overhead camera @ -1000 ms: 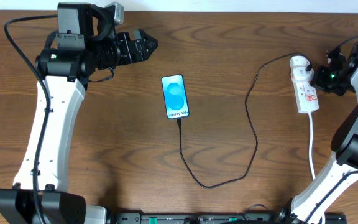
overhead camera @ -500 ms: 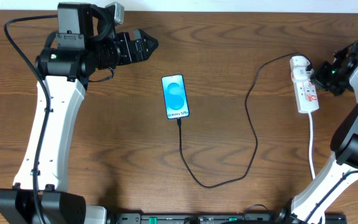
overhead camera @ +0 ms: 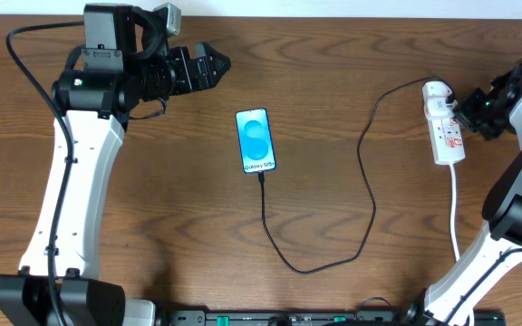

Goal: Plug charger to phone and switch on socket
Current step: 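Lift the right gripper off the switch and pull it back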

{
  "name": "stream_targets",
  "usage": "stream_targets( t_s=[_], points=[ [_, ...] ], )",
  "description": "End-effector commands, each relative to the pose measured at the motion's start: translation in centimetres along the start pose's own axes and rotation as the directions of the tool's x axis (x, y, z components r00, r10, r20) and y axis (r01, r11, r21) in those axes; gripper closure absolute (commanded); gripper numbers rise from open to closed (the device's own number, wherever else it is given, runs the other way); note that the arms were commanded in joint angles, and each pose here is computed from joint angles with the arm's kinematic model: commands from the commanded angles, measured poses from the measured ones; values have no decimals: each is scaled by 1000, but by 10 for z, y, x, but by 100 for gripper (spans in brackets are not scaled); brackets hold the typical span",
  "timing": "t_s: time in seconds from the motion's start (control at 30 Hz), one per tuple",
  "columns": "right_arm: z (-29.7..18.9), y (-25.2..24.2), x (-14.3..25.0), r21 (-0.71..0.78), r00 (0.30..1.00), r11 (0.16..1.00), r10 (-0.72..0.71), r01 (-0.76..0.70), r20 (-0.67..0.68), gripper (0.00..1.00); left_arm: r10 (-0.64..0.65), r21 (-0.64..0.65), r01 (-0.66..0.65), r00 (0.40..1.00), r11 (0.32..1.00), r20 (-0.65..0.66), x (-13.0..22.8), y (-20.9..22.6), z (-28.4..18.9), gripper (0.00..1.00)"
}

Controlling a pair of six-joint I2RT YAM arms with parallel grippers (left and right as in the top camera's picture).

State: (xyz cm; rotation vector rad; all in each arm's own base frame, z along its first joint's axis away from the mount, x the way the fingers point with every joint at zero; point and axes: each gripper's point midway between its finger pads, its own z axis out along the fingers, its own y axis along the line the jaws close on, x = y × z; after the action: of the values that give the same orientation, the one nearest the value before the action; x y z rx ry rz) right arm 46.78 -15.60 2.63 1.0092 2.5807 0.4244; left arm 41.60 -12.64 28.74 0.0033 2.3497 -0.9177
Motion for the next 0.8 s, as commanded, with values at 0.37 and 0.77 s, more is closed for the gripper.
stream_targets(
  t_s=[0.37,0.77],
  points=[
    [-5,-5,-19,-131,994,985,111,-109,3,99,18,-3,-18,1000,1000,16,-4,-3,-5,7],
    [-53,-10,-61,-247,991,968,67,-37,113,99,18,-3,-18,1000,1000,16,-4,-3,-5,7]
  ],
)
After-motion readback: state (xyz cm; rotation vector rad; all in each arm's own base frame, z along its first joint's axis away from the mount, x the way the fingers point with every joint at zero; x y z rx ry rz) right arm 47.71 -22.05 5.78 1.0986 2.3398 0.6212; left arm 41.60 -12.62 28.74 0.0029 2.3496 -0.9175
